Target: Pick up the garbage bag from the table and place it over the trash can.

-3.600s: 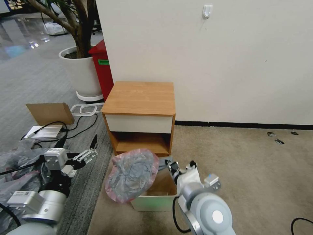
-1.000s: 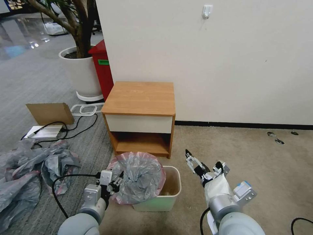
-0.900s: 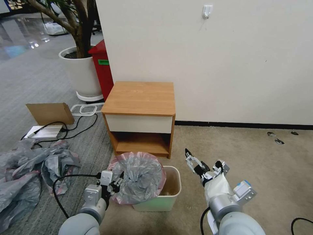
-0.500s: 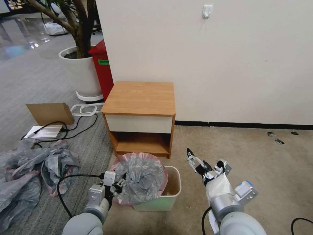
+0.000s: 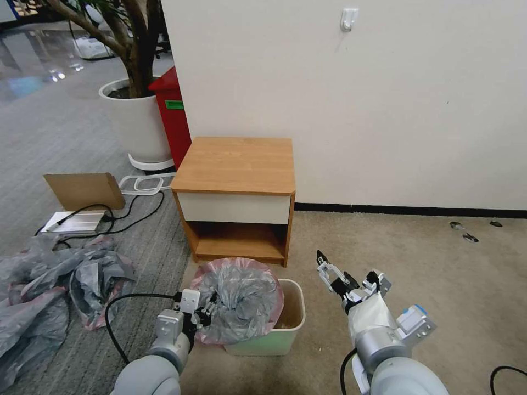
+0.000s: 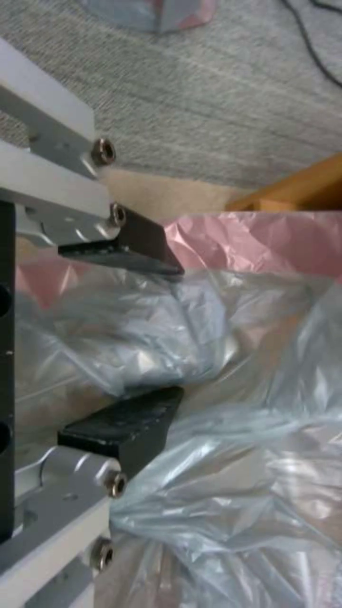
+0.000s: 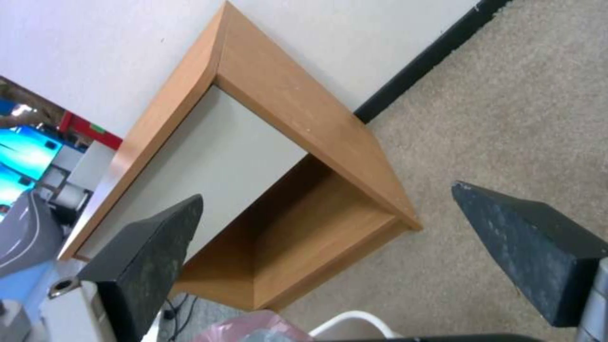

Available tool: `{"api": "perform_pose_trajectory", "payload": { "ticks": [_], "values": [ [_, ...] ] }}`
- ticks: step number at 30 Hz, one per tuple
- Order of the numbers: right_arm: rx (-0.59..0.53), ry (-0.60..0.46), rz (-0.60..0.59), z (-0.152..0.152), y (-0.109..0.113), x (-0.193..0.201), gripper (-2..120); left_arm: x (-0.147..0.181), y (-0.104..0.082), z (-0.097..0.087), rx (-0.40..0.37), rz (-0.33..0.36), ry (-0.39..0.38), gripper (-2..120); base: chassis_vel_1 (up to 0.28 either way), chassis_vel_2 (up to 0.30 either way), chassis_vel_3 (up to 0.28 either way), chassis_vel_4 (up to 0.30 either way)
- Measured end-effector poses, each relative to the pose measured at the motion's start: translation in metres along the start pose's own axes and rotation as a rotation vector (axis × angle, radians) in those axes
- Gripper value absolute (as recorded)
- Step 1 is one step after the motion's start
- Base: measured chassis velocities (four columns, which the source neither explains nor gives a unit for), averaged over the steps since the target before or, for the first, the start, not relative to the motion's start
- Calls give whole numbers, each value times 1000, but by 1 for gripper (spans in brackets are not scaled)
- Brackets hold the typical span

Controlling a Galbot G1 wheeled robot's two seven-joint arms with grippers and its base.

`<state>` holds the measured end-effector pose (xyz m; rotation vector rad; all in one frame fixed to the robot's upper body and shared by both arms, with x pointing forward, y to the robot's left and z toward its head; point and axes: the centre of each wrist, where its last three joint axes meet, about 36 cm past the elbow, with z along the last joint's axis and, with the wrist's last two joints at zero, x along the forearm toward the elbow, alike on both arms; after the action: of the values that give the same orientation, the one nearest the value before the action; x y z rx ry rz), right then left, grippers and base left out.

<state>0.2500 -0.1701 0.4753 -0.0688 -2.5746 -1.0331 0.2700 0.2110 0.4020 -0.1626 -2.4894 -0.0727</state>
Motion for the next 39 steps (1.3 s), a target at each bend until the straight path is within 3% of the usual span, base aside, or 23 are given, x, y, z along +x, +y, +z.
{"api": "perform_pose_trajectory", "payload": {
  "ticks": [5,14,18,21,26,33,39],
  "values": [
    [2,-6,8,-1,-1,1,100,-3,-4,0,21,-2,20,41,0,0,0,0],
    [48,-12,-8,-1,-2,1,100,-6,-7,0,36,-3,13,11,0,0,0,0],
    [146,17,-52,3,-6,-1,100,-7,-7,1,55,-1,-28,9,0,0,0,0],
    [269,90,-142,10,-9,2,100,-5,-6,-2,67,15,-79,9,0,0,0,0],
    [381,181,-241,21,-6,4,100,1,-1,-9,63,37,-161,9,0,0,0,0],
    [379,218,-289,29,4,-1,100,9,6,-18,28,63,-247,9,0,0,0,0],
    [297,227,-266,32,10,-19,99,16,8,-24,-8,83,-314,9,0,0,0,0]
  ]
}}
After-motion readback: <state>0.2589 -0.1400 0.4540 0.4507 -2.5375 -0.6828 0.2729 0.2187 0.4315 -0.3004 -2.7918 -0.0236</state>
